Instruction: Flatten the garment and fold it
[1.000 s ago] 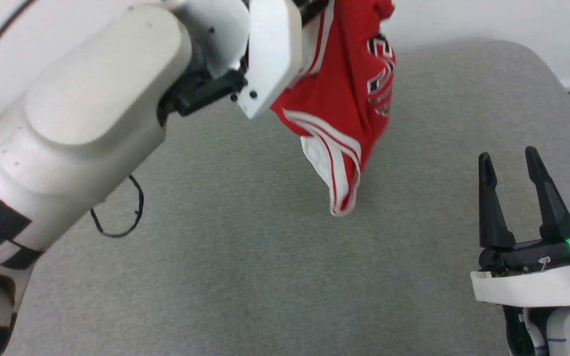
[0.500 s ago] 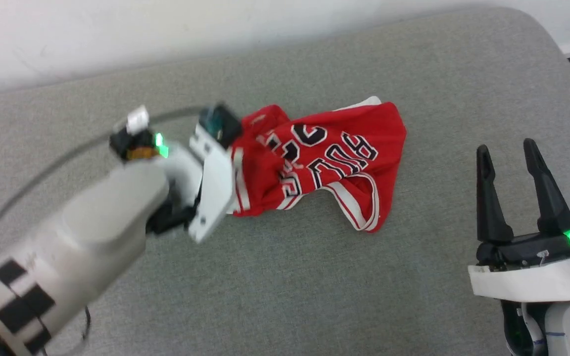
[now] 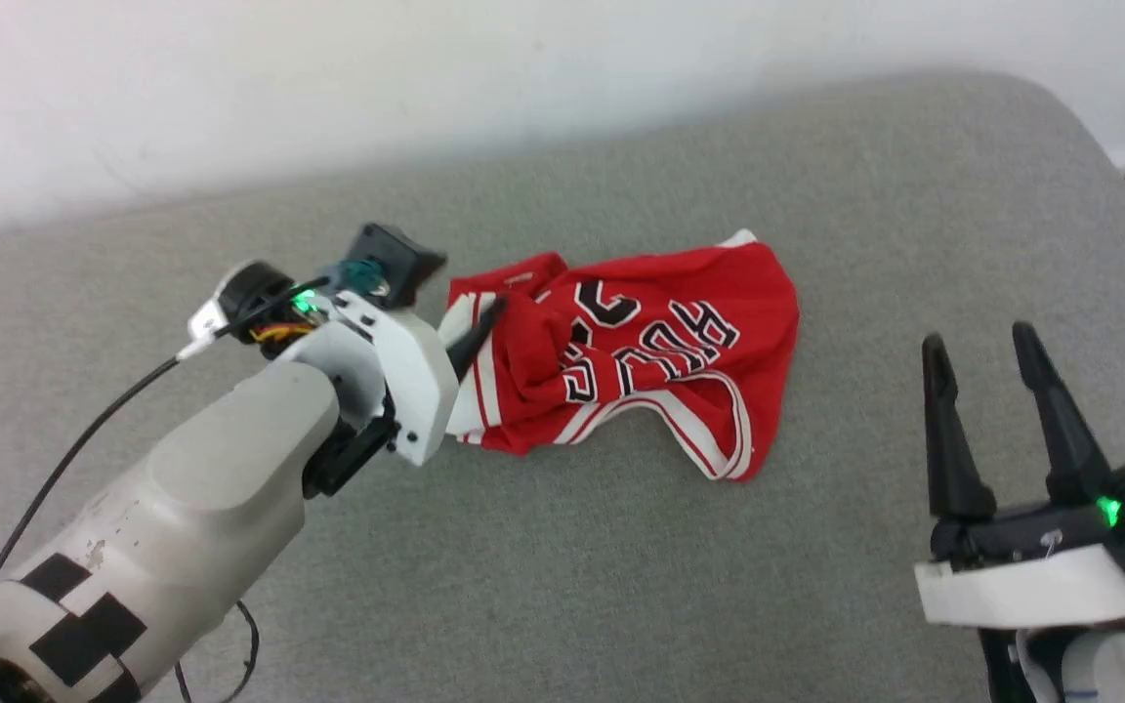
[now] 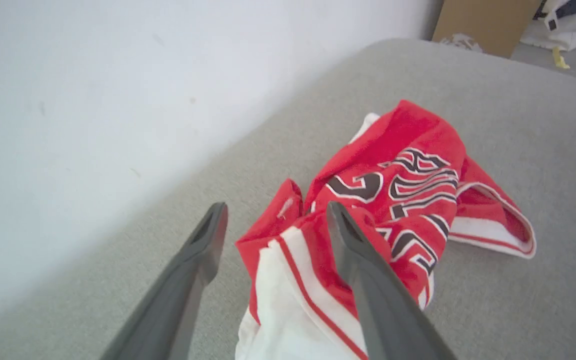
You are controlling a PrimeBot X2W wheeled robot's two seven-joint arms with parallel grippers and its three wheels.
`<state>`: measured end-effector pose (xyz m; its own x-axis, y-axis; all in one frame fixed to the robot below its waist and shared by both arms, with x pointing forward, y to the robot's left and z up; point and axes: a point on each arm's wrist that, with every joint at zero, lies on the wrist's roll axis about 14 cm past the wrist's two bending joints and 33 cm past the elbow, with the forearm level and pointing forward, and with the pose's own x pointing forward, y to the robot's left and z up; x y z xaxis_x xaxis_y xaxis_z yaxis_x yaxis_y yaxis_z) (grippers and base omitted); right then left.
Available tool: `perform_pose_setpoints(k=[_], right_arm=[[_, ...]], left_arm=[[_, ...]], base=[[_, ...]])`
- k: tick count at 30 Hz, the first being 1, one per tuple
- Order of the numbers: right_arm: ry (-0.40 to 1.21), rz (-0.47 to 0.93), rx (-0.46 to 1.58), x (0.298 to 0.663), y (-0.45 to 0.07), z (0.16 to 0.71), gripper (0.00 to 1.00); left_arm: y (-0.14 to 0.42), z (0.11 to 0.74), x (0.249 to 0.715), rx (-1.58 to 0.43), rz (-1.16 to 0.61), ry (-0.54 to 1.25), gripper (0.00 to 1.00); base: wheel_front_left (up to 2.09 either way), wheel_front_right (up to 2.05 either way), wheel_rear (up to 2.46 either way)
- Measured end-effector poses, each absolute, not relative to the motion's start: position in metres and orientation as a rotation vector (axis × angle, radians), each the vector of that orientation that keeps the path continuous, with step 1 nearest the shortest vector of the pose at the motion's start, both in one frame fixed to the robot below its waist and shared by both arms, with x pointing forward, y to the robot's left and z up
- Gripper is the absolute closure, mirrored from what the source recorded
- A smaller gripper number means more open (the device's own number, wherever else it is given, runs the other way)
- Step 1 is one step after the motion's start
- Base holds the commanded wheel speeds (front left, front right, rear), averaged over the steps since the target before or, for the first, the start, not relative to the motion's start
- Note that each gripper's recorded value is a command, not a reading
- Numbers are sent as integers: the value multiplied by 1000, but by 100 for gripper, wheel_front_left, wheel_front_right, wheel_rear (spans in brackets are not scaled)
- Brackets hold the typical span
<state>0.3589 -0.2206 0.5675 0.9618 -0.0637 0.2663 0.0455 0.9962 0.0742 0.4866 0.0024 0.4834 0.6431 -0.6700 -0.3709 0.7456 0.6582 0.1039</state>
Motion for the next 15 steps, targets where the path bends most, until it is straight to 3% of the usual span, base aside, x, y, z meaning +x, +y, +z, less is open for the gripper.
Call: perform_pose_setpoints(k=[4,15], right_arm=[[-278,-58,67,345,-220,569,0],[-332,5,66,346,-202,586,0]], left_arm=[[9,539,489,177,-720,63,0],[94,621,456,70,-288,-283,0]], base=[[0,0,0],[0,0,0]])
